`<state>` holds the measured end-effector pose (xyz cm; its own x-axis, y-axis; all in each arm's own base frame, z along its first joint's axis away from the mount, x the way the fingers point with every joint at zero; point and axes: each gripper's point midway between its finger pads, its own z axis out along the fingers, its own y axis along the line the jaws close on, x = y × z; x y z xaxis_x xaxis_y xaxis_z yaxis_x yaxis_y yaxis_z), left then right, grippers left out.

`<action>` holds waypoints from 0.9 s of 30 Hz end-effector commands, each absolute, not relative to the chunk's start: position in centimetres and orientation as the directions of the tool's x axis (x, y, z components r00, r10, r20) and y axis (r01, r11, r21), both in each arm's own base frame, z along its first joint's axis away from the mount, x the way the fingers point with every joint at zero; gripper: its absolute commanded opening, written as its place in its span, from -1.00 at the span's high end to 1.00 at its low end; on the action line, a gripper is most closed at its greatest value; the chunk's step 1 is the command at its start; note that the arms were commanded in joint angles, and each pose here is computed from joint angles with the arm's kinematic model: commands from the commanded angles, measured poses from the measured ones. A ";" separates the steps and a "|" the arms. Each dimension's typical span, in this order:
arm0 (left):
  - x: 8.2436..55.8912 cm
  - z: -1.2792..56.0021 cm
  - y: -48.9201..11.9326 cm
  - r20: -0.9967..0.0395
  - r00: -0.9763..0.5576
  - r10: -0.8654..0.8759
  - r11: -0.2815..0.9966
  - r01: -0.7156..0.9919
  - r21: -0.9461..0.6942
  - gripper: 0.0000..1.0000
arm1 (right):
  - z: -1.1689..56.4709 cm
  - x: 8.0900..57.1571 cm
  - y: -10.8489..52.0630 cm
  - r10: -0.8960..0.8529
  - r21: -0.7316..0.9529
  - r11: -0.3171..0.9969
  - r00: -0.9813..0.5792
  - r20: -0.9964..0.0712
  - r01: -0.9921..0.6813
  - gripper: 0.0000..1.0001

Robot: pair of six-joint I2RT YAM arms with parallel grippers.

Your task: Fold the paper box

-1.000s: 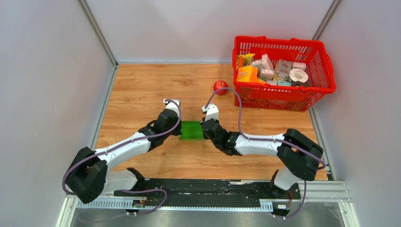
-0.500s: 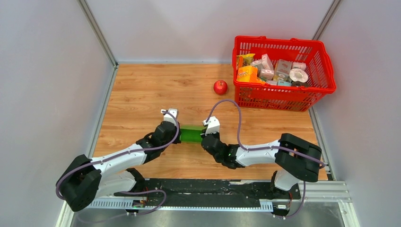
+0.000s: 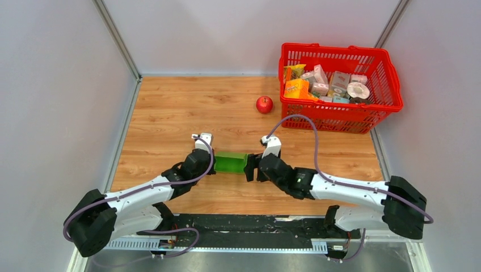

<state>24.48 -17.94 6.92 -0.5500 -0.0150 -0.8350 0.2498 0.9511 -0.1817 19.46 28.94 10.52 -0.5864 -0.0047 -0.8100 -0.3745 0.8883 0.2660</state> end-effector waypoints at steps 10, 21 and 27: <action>24.5 7.9 -16.8 -0.849 -0.529 0.013 0.984 0.159 -0.084 0.98 | 15.7 21.7 32.9 0.469 0.816 0.551 -0.873 -0.131 0.174 -0.41; 24.3 8.0 -16.7 -0.846 -0.532 0.021 0.992 0.114 -0.047 0.96 | 13.2 22.7 37.2 0.490 0.862 0.368 -0.861 0.138 0.348 -0.02; 23.6 7.3 -16.8 -0.843 -0.537 -0.016 0.987 0.125 -0.098 0.81 | 10.2 23.4 36.7 0.505 0.840 0.387 -0.850 0.152 0.380 0.21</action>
